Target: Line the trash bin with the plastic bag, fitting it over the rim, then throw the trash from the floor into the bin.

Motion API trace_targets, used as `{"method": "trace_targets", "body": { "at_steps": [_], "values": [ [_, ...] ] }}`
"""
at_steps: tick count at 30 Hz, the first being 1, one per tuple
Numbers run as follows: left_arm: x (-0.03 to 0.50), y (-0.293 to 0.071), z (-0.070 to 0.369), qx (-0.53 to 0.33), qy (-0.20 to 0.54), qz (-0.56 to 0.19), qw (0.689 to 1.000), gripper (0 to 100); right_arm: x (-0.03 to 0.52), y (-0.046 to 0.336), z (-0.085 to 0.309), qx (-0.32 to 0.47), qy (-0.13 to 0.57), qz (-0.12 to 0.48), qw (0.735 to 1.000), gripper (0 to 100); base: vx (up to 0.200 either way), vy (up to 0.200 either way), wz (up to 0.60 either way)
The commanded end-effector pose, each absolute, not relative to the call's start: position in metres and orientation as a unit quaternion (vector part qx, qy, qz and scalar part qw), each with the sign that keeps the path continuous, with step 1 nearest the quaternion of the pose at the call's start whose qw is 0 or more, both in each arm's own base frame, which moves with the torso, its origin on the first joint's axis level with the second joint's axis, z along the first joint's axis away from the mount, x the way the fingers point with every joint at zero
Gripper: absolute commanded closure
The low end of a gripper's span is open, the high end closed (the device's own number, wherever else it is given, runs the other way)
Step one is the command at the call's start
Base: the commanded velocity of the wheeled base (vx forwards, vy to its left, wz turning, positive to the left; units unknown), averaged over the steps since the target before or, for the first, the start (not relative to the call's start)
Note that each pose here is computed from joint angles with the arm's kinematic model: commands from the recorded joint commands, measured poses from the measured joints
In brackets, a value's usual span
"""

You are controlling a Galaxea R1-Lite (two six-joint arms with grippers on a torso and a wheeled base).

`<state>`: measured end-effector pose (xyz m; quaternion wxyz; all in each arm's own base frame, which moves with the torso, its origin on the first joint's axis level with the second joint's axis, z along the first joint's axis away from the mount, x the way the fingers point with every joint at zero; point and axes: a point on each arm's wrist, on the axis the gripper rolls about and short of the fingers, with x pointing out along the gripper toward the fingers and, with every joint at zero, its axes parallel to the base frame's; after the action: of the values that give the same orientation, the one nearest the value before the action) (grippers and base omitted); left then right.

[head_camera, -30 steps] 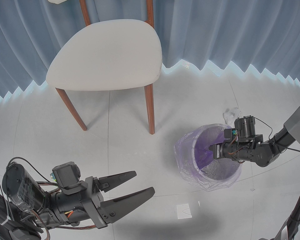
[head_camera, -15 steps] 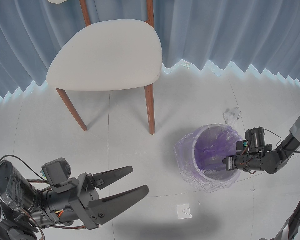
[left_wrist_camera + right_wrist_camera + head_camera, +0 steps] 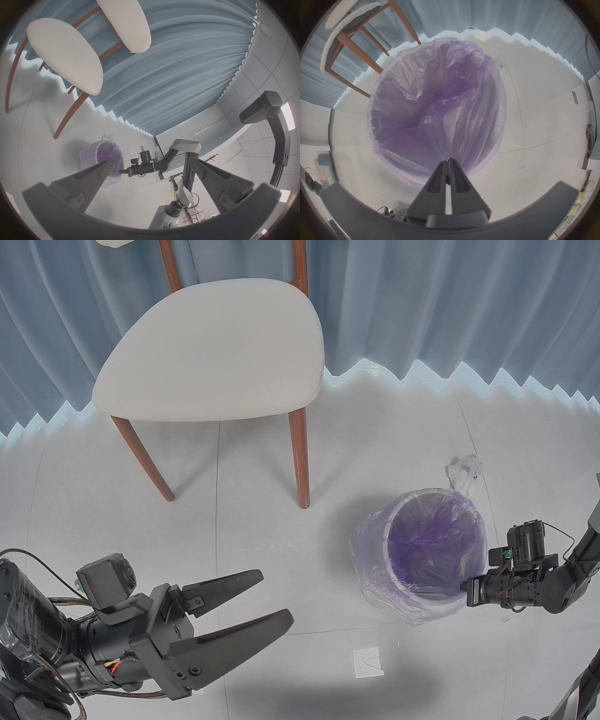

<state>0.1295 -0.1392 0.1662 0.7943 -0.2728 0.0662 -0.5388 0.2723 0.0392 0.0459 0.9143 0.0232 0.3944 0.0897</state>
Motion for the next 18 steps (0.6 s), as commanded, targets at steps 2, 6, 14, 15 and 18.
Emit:
{"method": "trace_targets", "body": {
  "at_steps": [2,6,14,15,18],
  "values": [
    [0.130,-0.139,0.167,-0.273,0.064,-0.539,0.794,0,0.277,0.040,0.066,0.032,0.322,0.096,0.941,100,0.000,0.000,0.00],
    [0.133,-0.142,0.174,-0.277,0.048,-0.538,0.794,0,0.281,0.041,0.098,0.072,0.217,0.097,0.969,100,0.000,0.000,0.00],
    [0.147,-0.140,0.198,-0.316,0.009,-0.530,0.787,0,0.285,0.001,0.145,0.235,0.121,0.032,0.964,100,0.000,0.000,0.00],
    [0.147,-0.140,0.199,-0.320,0.009,-0.529,0.786,0,0.285,-0.003,0.145,0.242,0.120,0.029,0.962,100,0.000,0.000,0.00],
    [0.151,-0.132,0.206,-0.326,-0.008,-0.520,0.789,0,0.285,-0.017,0.143,0.288,0.124,0.029,0.949,100,0.000,-0.133,0.00]
  ]
}}
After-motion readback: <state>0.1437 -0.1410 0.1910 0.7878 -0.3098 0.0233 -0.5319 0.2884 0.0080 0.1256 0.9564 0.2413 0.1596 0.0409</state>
